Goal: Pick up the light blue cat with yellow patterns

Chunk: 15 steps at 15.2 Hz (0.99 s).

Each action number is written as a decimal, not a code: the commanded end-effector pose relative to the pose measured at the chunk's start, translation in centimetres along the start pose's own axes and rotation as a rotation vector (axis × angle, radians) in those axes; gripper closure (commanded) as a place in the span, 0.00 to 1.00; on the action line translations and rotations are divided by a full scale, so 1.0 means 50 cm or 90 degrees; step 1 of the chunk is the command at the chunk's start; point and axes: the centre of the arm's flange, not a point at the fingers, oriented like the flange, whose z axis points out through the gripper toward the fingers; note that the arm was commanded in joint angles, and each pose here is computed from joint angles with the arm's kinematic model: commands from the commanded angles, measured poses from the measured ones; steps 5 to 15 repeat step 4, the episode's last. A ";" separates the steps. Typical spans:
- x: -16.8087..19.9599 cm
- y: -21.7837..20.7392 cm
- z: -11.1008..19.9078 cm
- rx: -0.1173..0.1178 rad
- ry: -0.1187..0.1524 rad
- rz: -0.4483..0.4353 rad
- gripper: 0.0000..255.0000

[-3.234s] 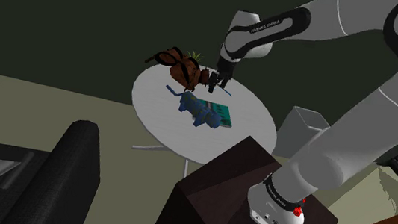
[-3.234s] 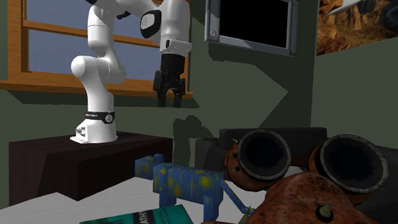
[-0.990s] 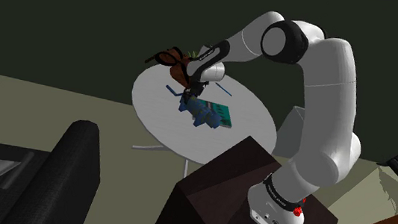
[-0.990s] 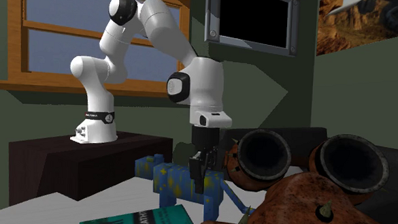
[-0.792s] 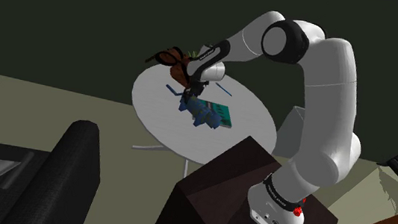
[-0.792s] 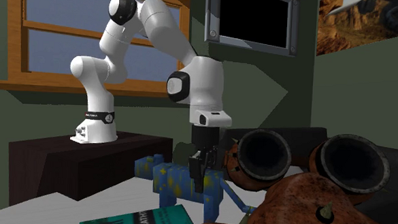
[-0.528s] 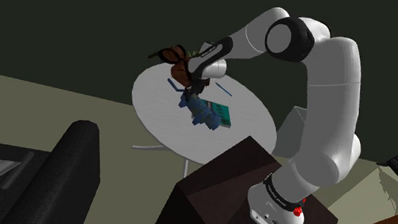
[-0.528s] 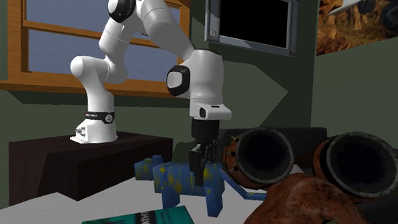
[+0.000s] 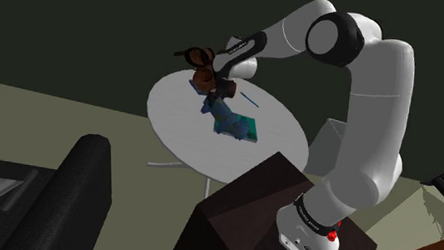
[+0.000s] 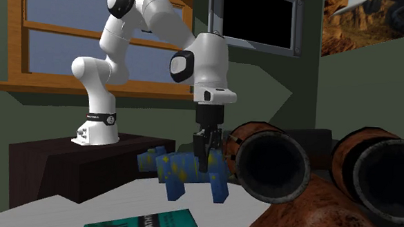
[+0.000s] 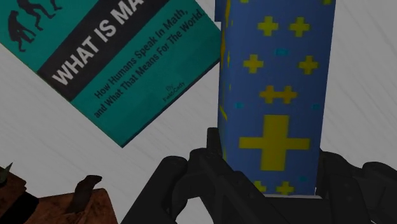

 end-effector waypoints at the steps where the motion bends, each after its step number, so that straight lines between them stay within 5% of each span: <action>1: -0.001 0.003 -0.024 0.000 0.001 0.000 1.00; 15: -0.001 0.003 -0.036 0.000 0.001 0.000 1.00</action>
